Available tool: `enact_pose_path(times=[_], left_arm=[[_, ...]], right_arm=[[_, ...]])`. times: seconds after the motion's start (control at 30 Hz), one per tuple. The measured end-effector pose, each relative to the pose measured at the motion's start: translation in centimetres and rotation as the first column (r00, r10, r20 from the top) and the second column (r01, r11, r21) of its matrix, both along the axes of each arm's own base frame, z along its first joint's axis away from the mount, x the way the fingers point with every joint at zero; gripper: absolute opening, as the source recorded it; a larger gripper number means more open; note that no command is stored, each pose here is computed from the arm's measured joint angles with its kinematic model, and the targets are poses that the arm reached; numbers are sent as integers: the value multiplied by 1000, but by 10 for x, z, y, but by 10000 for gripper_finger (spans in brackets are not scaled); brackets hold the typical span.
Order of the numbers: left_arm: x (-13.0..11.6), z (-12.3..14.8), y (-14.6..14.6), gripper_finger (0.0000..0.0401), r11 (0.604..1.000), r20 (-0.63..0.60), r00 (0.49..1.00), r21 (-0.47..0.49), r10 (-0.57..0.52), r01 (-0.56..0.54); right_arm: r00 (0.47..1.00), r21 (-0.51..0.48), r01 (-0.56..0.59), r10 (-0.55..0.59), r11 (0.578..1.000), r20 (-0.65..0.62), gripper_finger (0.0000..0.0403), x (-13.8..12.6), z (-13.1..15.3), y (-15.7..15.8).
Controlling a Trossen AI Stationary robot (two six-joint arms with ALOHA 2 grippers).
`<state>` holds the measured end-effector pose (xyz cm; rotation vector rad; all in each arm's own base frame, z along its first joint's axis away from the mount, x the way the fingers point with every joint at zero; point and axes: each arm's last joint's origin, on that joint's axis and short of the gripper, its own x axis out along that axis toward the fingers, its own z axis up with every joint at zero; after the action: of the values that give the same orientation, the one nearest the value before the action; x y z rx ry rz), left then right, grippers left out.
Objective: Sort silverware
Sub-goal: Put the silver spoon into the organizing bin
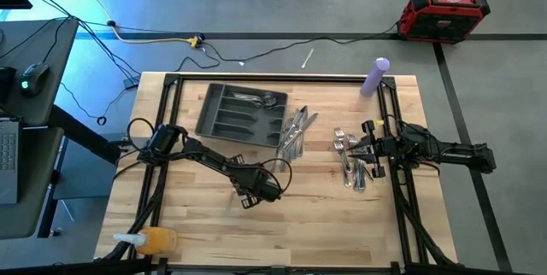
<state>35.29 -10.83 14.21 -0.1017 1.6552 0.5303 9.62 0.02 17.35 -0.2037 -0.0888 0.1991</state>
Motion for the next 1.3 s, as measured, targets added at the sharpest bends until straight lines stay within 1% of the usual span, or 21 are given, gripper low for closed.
enact_pose_path(times=[0.03, 0.1, 0.17, 0.33, 0.43, 0.47, 0.5, 0.6, 0.63, 0.73, 0.97, 1.03, 1.13, 1.3], left_arm=[[1, 0, 0, 24, 1000, 6, 1000, -4, 1, 0], [2, 0, -1, 8, 1000, 25, 1000, -12, 0, 1], [7, 2, -1, 7, 999, 59, 998, -37, -28, 31], [27, 14, -5, 0, 977, 183, 969, -103, -168, 189], [33, 21, -4, 0, 962, 207, 953, -111, -221, 248], [34, 23, -2, 0, 965, 207, 954, -107, -215, 241], [33, 26, 0, 0, 974, 197, 962, -93, -186, 207], [23, 28, 9, 5, 997, 99, 993, -41, -63, 67], [20, 28, 12, 10, 998, 62, 997, -42, -40, 43], [14, 24, 15, 41, 999, 12, 1000, -50, 2, -2], [8, 18, 11, 157, 996, -38, 999, -86, 9, -12], [4, 15, 9, 183, 996, -56, 998, -85, -10, 5], [-4, 6, 7, 202, 996, -98, 994, -80, -38, 31], [-11, -5, 3, 197, 994, -104, 992, -88, -71, 62]], right_arm=[[1000, 0, 0, 0, 1000, 0, 73, 0, 0, 0], [1000, 0, 1, -1, 1000, 0, 73, 0, 0, 0], [1000, 0, 0, 0, 1000, 0, 73, 0, 0, 0], [1000, 0, 0, 0, 1000, 0, 73, 0, 0, 0], [1000, 0, 0, 0, 1000, 0, 73, 0, 0, 0], [1000, 0, 0, 0, 1000, 0, 73, 0, 0, 0], [1000, 0, 0, 0, 1000, 0, 73, 0, 0, 0], [1000, 0, 0, 0, 1000, 0, 73, 0, 0, 0], [1000, 0, 0, 0, 1000, 0, 73, 0, 0, 0], [1000, 0, 0, 0, 1000, 0, 73, 0, 0, 0], [1000, 0, 1, -1, 1000, 0, 73, 0, 0, 0], [1000, 0, 0, 0, 1000, 0, 73, 0, 0, 0], [1000, 0, 1, -1, 1000, 0, 73, 0, 0, 0], [1000, 0, 0, 0, 1000, 0, 73, 0, 0, 0]])
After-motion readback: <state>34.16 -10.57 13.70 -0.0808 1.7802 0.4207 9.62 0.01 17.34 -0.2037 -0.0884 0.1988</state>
